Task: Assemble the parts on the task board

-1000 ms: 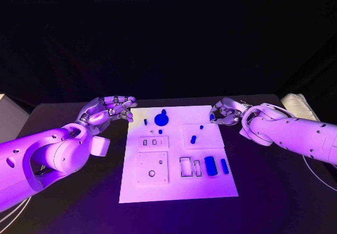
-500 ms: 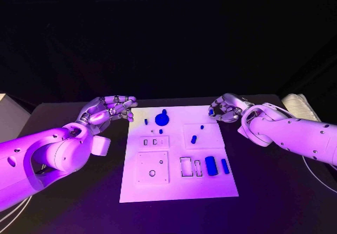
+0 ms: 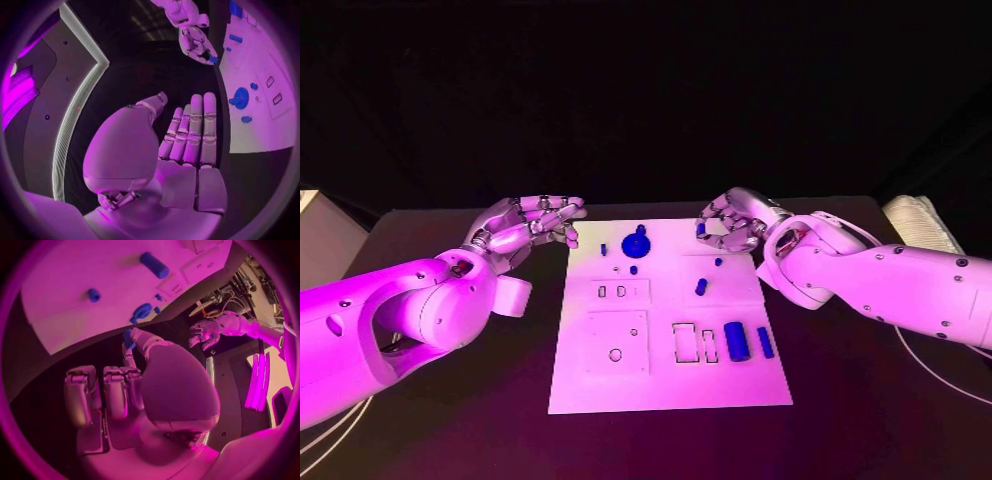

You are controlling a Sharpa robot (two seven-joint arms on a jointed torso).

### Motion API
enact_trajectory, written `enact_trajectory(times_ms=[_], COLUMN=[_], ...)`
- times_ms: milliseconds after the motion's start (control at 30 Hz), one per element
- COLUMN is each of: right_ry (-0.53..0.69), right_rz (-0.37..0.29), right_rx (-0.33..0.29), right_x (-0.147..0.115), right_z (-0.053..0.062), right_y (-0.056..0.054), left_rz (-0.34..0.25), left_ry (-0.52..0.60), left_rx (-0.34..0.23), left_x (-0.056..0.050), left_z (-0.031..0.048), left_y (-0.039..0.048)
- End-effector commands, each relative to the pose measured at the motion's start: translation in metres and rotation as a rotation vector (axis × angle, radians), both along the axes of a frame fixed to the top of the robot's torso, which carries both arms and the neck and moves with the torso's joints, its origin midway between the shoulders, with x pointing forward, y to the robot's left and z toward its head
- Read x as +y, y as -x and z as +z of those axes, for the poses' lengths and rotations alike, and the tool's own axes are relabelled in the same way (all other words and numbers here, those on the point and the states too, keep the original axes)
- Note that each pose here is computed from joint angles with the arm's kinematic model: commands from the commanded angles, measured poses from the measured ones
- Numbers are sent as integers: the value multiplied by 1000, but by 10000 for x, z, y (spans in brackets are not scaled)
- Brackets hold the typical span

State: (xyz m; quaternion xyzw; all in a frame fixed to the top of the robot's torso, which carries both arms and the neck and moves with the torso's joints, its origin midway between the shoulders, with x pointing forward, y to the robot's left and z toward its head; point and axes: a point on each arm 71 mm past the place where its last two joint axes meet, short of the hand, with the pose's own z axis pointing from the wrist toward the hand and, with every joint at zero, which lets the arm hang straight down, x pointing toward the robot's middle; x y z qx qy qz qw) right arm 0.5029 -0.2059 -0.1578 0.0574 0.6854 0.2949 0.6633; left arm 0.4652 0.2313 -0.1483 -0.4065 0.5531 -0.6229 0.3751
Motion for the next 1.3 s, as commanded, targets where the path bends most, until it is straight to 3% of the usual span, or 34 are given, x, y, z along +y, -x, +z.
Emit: enact_trajectory(times_ms=[33, 233, 500, 867, 1300], right_ry=[34, 51, 89, 114, 134], right_rz=[-31, 23, 48, 62, 79], right_rx=[32, 58, 63, 84, 89], right_x=[211, 630, 986, 1209, 1317], right_z=[-38, -115, -257, -437, -488], right_y=[63, 212, 345, 432, 479], left_rz=[-21, -25, -28, -30, -33], left_ry=[5, 5, 5, 5, 5], left_rx=[-6, -4, -1, 1, 3], left_x=[-28, -48, -66, -70, -72], left_z=[10, 7, 2, 0, -1], left_y=[-3, -9, -16, -16, -14])
